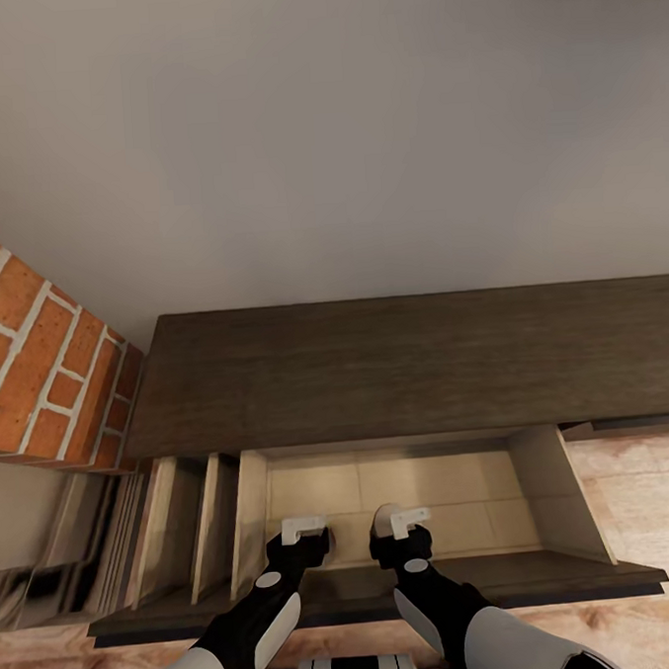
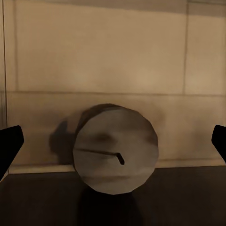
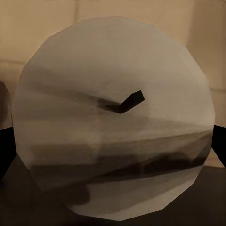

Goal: Place each of the two pumpkins and all three candles from the living room inside a cabinet in the living room (use any cabinet), then make sure every cabinet is closed, and position the cauldron so it is next to a table in the living room.

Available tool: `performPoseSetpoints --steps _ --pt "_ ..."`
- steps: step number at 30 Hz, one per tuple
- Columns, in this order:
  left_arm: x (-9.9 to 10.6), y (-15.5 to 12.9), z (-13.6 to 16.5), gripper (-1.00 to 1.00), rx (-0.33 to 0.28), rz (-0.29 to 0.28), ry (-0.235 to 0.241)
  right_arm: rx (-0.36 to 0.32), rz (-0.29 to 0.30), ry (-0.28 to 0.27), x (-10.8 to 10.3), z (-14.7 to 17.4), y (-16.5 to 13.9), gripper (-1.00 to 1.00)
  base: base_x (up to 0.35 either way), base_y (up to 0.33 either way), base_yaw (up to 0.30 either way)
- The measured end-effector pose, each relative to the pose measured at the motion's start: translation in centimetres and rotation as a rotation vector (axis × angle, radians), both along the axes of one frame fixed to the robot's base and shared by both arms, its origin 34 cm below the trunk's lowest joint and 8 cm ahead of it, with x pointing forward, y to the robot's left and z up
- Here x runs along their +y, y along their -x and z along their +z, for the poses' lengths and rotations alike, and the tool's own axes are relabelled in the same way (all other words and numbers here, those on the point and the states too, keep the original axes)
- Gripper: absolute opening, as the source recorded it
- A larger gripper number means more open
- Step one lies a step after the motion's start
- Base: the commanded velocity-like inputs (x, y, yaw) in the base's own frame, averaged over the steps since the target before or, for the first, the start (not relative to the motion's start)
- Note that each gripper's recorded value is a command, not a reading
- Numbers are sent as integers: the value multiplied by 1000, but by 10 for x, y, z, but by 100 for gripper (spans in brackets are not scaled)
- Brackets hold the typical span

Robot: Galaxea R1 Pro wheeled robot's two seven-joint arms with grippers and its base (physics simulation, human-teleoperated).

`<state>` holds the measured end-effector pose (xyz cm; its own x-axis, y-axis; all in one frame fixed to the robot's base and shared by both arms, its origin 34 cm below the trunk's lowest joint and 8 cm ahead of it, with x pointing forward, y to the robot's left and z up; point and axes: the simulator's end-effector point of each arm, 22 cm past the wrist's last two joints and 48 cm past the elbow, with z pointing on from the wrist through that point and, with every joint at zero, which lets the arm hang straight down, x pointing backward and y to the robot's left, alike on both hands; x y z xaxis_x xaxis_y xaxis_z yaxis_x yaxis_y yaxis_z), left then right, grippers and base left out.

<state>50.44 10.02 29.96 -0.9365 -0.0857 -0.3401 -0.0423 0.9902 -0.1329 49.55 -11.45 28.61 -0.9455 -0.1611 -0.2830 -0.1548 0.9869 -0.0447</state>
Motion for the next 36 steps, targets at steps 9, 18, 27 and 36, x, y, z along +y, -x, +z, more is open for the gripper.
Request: performPoseSetpoints --steps 9,18,27,36 --pt "0 6 -5 100 14 0 0 -10 -1 -16 7 -1 -6 -100 0 0 0" --pt "0 12 -10 100 27 0 1 9 -4 -10 4 -7 3 -100 0 0 0" --pt "0 14 -13 100 32 2 1 -7 0 -23 10 -6 -3 -100 0 0 0" --pt "-1 15 -22 100 30 1 2 -24 -7 -39 16 -12 -10 -100 0 0 0"
